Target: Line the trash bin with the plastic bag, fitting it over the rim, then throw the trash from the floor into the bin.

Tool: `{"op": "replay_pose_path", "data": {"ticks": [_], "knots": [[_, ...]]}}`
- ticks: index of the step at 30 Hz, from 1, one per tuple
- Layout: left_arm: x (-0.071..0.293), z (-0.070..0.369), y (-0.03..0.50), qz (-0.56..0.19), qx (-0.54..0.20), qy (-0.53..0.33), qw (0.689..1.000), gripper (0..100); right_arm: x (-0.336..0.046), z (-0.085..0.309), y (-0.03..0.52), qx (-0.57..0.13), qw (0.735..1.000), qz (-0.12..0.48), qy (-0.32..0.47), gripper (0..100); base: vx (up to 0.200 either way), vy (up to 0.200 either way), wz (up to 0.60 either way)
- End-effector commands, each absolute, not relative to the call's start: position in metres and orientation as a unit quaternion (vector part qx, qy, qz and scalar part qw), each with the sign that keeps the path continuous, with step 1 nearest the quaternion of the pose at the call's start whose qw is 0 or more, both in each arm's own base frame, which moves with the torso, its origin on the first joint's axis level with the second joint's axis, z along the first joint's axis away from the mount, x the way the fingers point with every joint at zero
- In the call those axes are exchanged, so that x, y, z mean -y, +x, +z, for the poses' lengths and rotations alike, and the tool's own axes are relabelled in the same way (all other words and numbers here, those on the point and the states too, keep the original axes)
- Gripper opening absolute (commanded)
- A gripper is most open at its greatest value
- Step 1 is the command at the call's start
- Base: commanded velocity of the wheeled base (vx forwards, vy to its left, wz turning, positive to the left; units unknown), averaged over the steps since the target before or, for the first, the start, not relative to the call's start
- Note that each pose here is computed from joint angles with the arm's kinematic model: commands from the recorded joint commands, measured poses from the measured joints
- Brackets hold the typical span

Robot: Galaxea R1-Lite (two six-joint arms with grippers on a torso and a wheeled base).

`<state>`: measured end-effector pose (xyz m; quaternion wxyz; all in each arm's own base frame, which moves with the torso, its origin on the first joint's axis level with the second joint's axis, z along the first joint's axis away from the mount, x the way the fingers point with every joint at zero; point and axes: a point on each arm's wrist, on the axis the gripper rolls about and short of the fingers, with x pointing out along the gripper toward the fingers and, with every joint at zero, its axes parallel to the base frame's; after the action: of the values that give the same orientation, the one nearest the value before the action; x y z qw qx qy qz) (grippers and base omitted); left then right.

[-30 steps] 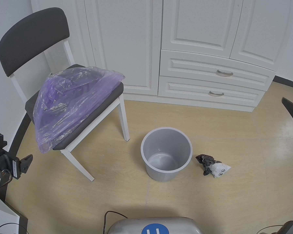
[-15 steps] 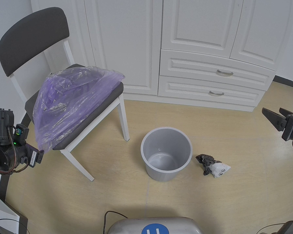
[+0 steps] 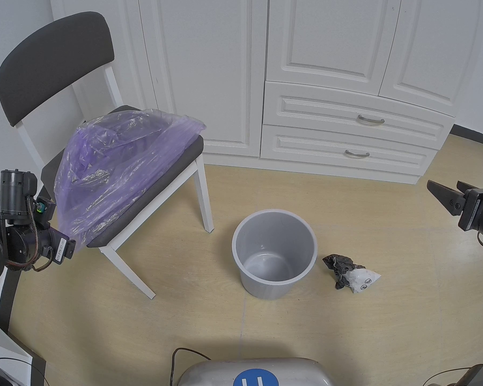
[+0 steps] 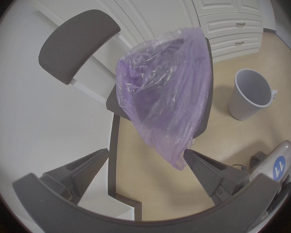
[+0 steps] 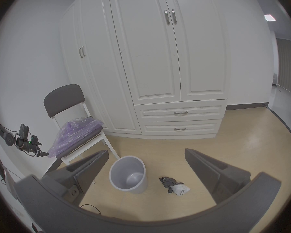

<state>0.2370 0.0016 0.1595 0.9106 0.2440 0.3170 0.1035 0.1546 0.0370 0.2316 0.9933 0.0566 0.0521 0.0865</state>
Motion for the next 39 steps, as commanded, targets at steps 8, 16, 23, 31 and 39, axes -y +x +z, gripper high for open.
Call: {"op": "replay_pose_path", "data": {"ticks": [8, 16, 23, 31, 39], "knots": [[-0.002, 0.142, 0.256, 0.101, -0.328, 0.245, 0.907, 100, -0.03, 0.237, 0.156, -0.024, 0.995, 0.081, 0.062, 100, 0.0, 0.0, 0.0], [-0.014, 0.144, 0.272, 0.124, -0.287, 0.286, 0.906, 100, -0.021, 0.241, 0.156, -0.009, 0.995, 0.072, 0.065, 100, 0.0, 0.0, 0.0], [-0.019, 0.177, 0.259, 0.172, -0.168, 0.277, 0.93, 100, -0.018, 0.244, 0.156, -0.004, 0.996, 0.065, 0.066, 100, 0.0, 0.0, 0.0], [-0.02, 0.181, 0.257, 0.176, -0.153, 0.275, 0.933, 100, -0.018, 0.242, 0.158, -0.008, 0.996, 0.066, 0.066, 100, 0.0, 0.0, 0.0], [-0.012, 0.164, 0.272, 0.151, -0.178, 0.285, 0.93, 100, -0.018, 0.244, 0.156, -0.004, 0.996, 0.066, 0.067, 100, 0.0, 0.0, 0.0]]}}
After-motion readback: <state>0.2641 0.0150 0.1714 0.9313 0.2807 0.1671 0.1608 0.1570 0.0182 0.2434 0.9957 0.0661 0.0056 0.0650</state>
